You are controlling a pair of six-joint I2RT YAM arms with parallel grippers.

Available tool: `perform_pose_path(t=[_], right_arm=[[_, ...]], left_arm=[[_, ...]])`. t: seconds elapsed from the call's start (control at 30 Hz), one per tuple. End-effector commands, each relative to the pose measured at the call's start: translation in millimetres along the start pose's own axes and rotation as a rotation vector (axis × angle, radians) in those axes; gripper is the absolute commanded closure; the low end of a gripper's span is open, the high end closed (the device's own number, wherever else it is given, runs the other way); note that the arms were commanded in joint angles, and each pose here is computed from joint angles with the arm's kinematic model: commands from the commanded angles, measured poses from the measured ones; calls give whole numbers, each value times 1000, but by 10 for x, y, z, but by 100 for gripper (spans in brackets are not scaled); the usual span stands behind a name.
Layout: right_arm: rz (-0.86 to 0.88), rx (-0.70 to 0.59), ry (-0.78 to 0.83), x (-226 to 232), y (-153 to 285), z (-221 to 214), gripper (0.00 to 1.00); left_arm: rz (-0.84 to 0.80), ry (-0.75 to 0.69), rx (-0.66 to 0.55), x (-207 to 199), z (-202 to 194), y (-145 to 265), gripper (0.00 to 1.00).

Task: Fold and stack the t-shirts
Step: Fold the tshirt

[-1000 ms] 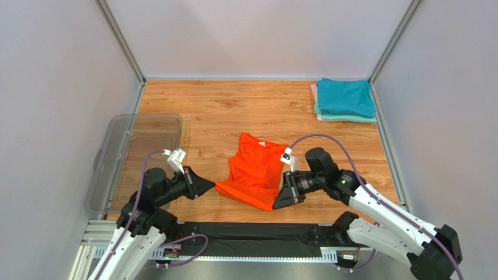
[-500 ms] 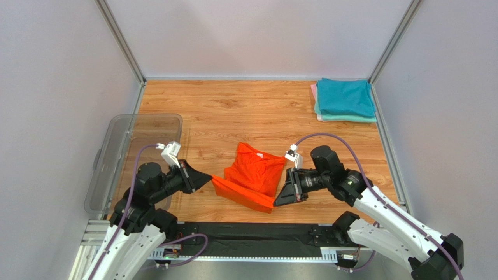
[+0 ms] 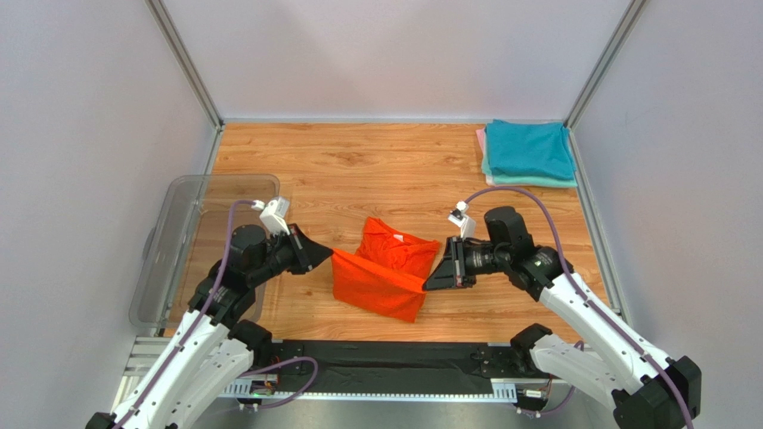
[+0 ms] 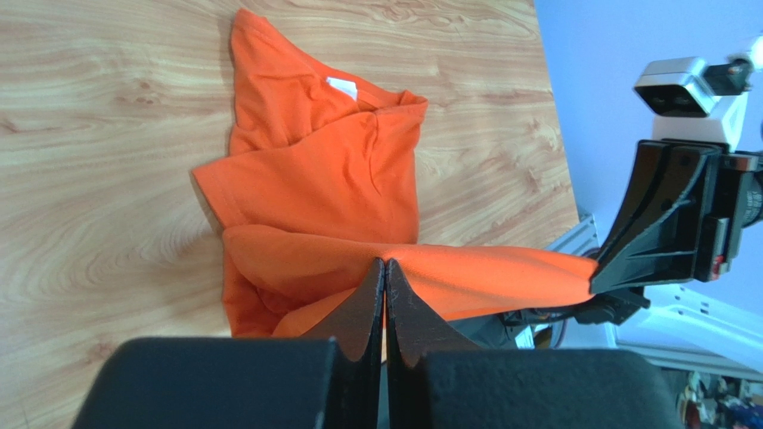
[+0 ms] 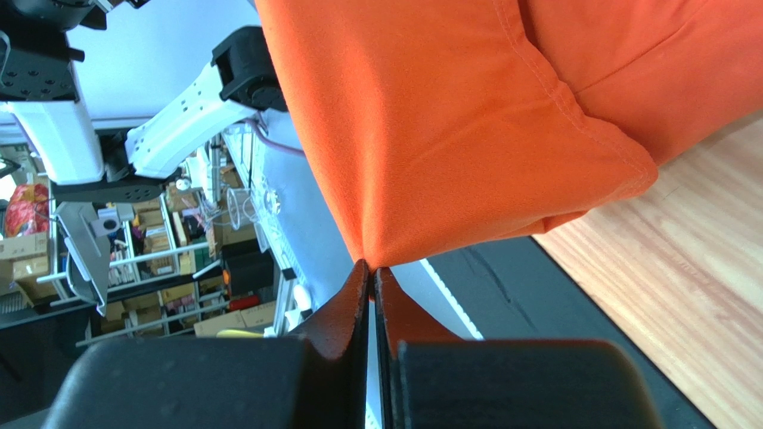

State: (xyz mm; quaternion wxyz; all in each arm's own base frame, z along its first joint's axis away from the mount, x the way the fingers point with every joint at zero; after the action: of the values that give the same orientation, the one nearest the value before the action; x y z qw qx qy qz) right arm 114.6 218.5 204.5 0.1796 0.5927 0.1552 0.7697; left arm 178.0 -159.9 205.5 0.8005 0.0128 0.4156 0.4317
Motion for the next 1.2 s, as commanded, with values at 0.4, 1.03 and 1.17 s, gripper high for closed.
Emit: perform_pose_path(t=[0.4, 1.03, 1.17], right_arm=[[-50, -95, -4, -290, 28, 535, 100], [-156, -245, -98, -959, -12, 1256, 100], [-192, -262, -139, -1168, -40, 1416, 100]], left_arm=[[35, -112, -86, -106, 573, -413, 100], [126, -123, 36, 241, 752, -1414, 100], [143, -109, 70, 358, 731, -1602, 100]])
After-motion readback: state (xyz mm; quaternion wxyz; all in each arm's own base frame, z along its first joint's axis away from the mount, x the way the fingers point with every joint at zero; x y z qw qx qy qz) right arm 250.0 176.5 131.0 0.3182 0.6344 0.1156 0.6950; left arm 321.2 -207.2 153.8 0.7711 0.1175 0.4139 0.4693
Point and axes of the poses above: each gripper's point midway between its finger pads, its own y axis back along the fingers, its own x axis along the line the jaws close on, z = x × y, the point moved 2 cm from there along y, back along the fingers, and after that the axes turned 2 degrees about -y, right-handed, at the moved point
